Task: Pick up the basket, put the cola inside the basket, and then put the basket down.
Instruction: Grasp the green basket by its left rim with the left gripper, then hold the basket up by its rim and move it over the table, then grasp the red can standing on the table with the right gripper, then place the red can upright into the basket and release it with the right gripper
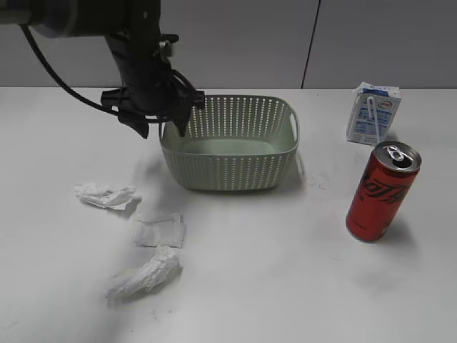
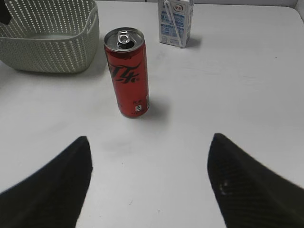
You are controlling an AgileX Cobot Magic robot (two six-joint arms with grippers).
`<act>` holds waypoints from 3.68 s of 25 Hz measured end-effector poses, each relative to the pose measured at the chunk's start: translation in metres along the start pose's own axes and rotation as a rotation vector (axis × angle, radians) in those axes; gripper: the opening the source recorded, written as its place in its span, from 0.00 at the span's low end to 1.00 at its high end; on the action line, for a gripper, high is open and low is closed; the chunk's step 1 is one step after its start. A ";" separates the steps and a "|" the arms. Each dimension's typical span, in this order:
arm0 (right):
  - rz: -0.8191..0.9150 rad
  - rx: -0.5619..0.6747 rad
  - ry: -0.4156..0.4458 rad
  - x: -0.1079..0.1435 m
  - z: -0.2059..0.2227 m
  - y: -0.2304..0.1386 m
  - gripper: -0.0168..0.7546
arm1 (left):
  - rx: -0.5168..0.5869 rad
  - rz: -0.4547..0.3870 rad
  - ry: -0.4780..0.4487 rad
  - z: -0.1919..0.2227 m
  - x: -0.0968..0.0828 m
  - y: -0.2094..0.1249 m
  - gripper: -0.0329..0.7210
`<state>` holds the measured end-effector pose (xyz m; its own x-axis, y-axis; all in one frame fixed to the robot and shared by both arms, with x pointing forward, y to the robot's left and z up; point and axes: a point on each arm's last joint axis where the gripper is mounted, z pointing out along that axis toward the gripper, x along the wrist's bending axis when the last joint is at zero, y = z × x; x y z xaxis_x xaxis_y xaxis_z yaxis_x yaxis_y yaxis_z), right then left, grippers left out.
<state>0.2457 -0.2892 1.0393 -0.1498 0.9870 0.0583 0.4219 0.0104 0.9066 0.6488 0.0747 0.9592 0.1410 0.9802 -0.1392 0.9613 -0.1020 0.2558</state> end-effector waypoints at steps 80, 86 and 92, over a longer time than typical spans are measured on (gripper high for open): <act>0.055 0.981 -0.030 0.031 0.311 0.088 0.68 | 0.066 0.010 -0.077 -0.051 -0.022 -0.051 0.04; 0.054 0.973 -0.026 0.033 0.300 0.115 0.68 | 0.067 0.008 -0.080 -0.051 -0.023 -0.051 0.04; 0.015 0.698 0.048 0.050 0.251 0.218 0.68 | 0.060 -0.001 -0.095 -0.051 -0.024 -0.051 0.04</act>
<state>0.5549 -0.1976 1.1343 -0.1725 0.9798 0.1016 0.8976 0.1139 0.4259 0.5848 0.0650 0.9980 0.1585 0.9602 -0.2299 0.9736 -0.1133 0.1983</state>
